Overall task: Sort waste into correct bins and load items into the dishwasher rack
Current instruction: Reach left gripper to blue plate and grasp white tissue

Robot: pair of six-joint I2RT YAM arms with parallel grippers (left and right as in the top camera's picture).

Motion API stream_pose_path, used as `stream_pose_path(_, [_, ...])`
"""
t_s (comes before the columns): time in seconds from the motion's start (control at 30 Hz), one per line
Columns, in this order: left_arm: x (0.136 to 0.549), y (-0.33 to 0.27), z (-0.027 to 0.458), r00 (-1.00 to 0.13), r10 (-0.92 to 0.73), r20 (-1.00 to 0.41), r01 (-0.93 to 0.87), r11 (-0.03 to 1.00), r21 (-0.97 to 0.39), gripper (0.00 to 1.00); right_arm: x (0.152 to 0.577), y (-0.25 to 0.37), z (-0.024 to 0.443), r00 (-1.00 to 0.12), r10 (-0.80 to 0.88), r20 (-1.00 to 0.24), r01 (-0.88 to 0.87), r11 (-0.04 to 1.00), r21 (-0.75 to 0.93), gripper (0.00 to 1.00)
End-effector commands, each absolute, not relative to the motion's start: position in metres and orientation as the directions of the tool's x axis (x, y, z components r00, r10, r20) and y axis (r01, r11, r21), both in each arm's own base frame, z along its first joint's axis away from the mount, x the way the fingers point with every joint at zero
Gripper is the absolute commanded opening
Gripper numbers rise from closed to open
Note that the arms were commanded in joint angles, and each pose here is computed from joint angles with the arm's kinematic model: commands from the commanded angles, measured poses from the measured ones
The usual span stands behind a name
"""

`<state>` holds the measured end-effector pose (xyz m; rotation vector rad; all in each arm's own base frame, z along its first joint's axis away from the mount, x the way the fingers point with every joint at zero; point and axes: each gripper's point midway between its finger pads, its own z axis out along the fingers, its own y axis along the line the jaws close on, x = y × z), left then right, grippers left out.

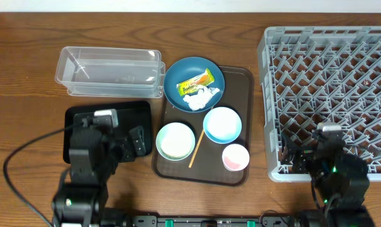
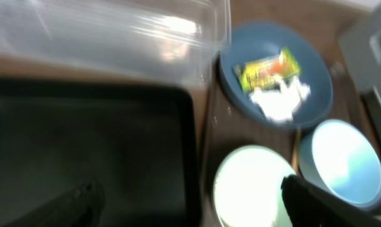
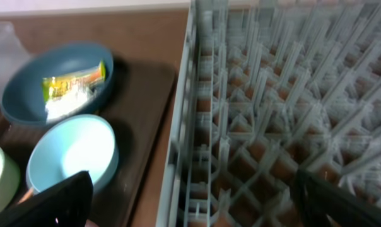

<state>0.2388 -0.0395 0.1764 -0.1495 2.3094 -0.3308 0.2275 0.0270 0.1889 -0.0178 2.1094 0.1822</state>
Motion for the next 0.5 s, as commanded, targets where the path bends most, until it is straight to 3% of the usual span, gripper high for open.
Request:
stream_pose_path(0.0, [0.238,-0.057,0.184,-0.767,-0.215,-0.604,0.023,0.932,-0.361,0.92,0.23,0.03,0.199,-0.575,0.061,-0.816,-0.087,0.987,0.135,0.99])
stream_pose_path(0.27, [0.209,-0.058,0.163,-0.89,-0.207,-0.407,-0.052,0.932,-0.36,0.92,0.234,0.031,0.19,-0.663,0.057,-0.746,-0.074,0.987,0.141,0.99])
stream_pose_path(0.47, [0.212,-0.058,0.165,-0.884,-0.208,-0.419,-0.048,0.931,-0.361,0.92,0.228,0.031,0.182,-0.692,0.051,-0.72,-0.072,0.988,0.139,0.99])
